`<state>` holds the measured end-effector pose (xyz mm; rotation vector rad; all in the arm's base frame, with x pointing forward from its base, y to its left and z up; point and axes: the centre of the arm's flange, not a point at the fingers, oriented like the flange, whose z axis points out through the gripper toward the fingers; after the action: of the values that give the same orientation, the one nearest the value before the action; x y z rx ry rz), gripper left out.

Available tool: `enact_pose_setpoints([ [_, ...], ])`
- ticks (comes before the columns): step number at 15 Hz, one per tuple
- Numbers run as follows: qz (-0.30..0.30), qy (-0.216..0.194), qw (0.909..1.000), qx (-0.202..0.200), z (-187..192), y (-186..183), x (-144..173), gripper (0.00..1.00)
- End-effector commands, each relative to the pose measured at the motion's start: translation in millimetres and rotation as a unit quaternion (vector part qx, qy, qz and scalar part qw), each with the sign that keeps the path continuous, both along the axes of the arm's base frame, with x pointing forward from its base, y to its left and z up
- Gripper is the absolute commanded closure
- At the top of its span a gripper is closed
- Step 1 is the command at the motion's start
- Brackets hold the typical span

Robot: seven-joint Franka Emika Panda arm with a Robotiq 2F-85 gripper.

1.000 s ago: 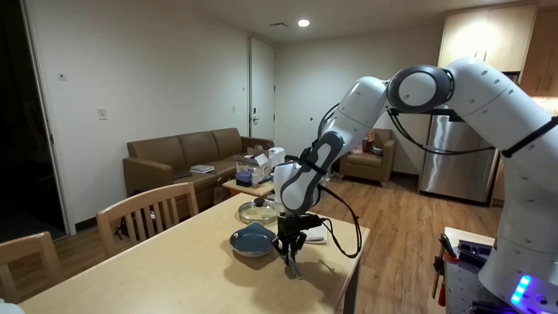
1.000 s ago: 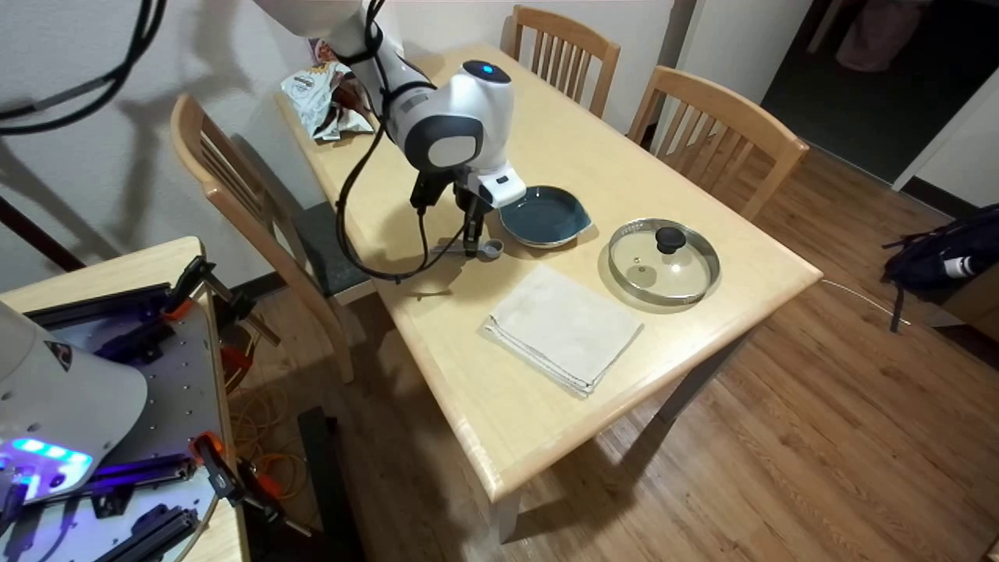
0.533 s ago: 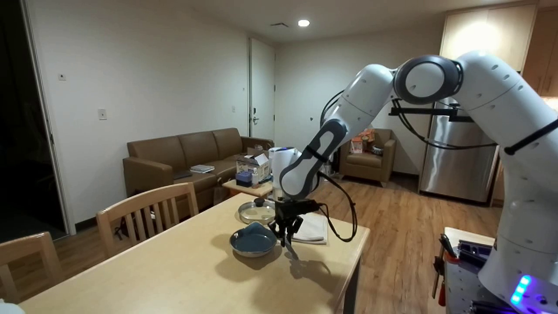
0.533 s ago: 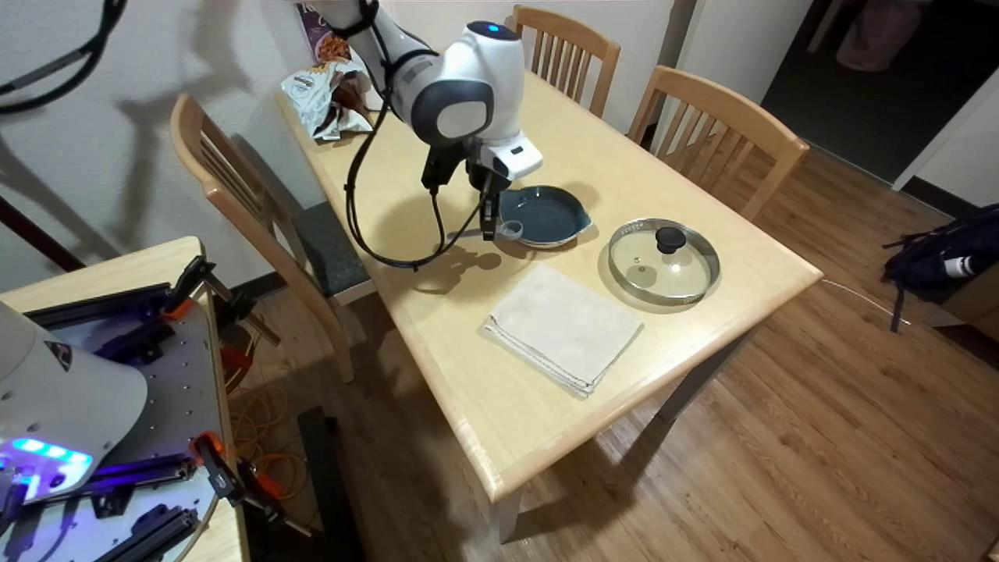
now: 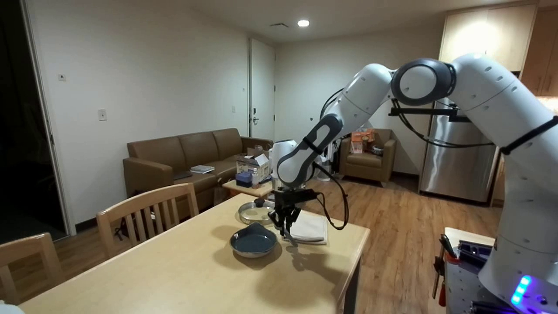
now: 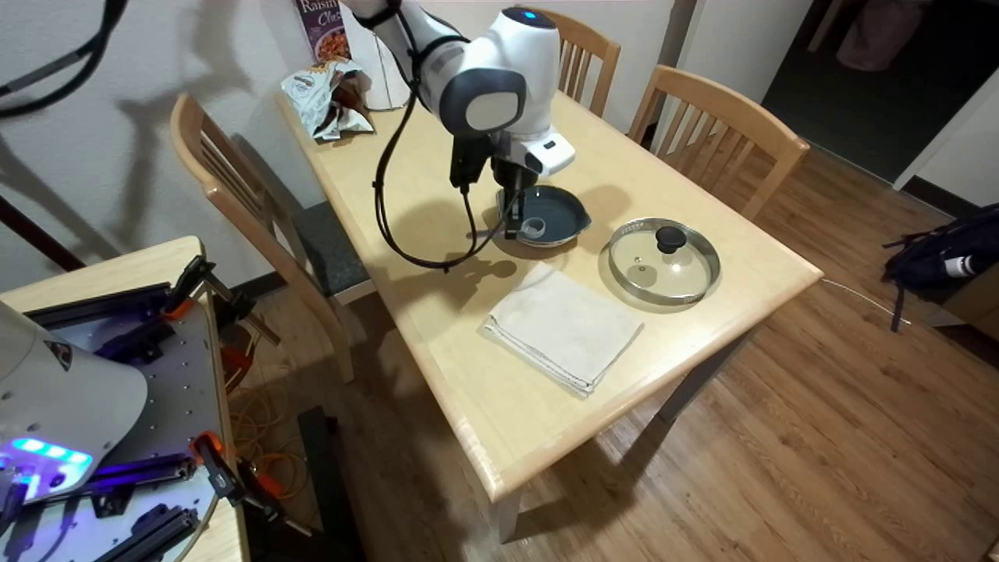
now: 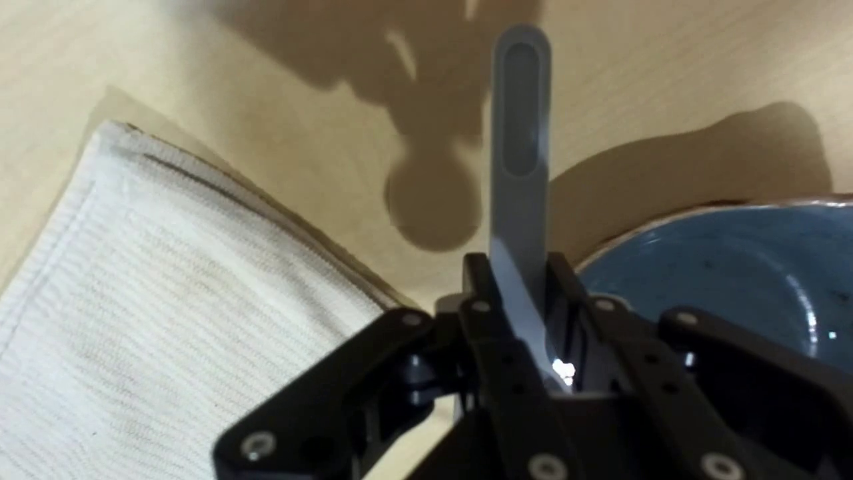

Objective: Put the grey spoon in the bowl

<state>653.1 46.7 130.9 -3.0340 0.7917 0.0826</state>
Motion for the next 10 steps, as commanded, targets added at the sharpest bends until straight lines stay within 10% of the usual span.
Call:
enact_pose_setpoints([
  [1,0.026,0.013,0.9993,0.023,-30,-37,21,0.95],
  [10,0.107,0.003,0.9942,0.004,-57,-68,38,0.95],
])
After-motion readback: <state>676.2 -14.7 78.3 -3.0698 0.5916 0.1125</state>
